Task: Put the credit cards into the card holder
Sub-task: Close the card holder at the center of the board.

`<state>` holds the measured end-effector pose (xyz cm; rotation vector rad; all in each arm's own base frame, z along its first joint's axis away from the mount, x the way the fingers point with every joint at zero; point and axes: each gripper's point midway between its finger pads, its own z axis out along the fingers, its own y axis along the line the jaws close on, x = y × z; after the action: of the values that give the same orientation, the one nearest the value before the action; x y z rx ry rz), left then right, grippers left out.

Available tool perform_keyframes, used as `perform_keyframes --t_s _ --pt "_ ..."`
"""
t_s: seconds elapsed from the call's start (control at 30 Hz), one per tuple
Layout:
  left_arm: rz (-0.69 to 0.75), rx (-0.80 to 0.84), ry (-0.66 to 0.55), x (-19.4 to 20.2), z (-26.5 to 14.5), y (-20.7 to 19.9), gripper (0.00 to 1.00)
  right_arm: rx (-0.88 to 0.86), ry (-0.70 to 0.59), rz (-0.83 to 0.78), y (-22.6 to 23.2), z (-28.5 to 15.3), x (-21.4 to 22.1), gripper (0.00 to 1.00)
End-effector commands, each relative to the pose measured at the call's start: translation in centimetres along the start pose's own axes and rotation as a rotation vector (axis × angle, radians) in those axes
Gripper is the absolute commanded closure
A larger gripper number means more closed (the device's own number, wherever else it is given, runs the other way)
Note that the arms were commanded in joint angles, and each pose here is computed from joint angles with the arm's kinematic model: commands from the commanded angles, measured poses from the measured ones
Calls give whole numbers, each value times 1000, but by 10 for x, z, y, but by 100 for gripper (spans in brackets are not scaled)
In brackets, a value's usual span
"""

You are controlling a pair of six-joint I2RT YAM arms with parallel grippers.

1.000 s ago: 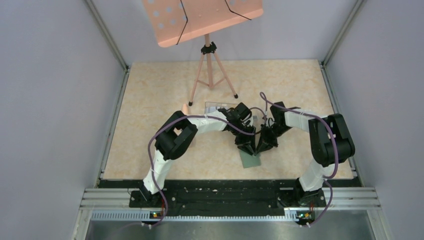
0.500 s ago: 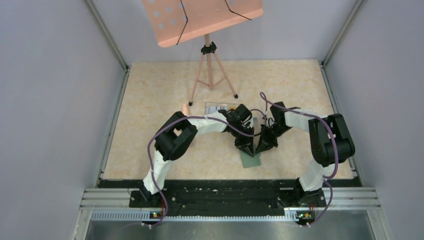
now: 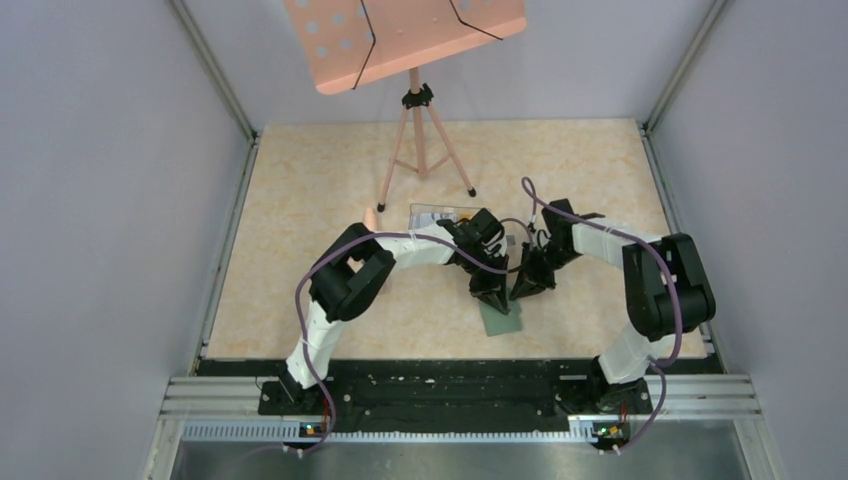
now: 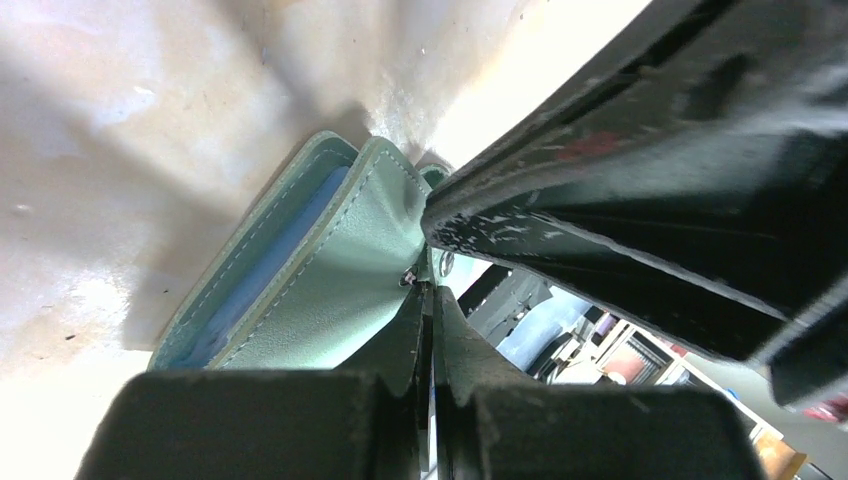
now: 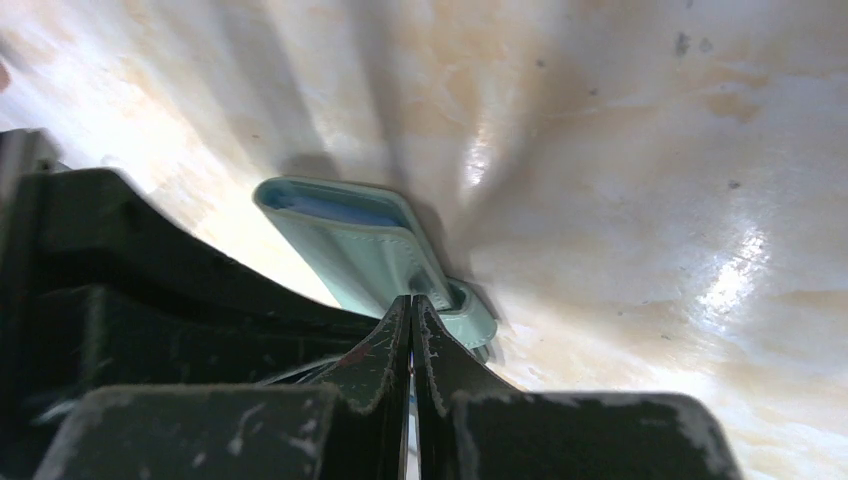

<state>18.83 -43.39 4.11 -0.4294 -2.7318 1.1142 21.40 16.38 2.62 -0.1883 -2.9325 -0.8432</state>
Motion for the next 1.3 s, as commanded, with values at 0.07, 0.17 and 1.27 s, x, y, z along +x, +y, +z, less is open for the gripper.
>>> perform_keyframes --t_s 0.07,0.17,1.27 --pt "-4 -8 -40 -6 -19 -7 100 -68 -153 -128 28 -22 -22 100" --pt "-6 -9 -49 -9 -23 -7 100 -76 -150 -135 28 -20 -22 100" --pt "-69 -71 -57 -7 -37 12 100 -97 -46 -141 18 -6 0 100"
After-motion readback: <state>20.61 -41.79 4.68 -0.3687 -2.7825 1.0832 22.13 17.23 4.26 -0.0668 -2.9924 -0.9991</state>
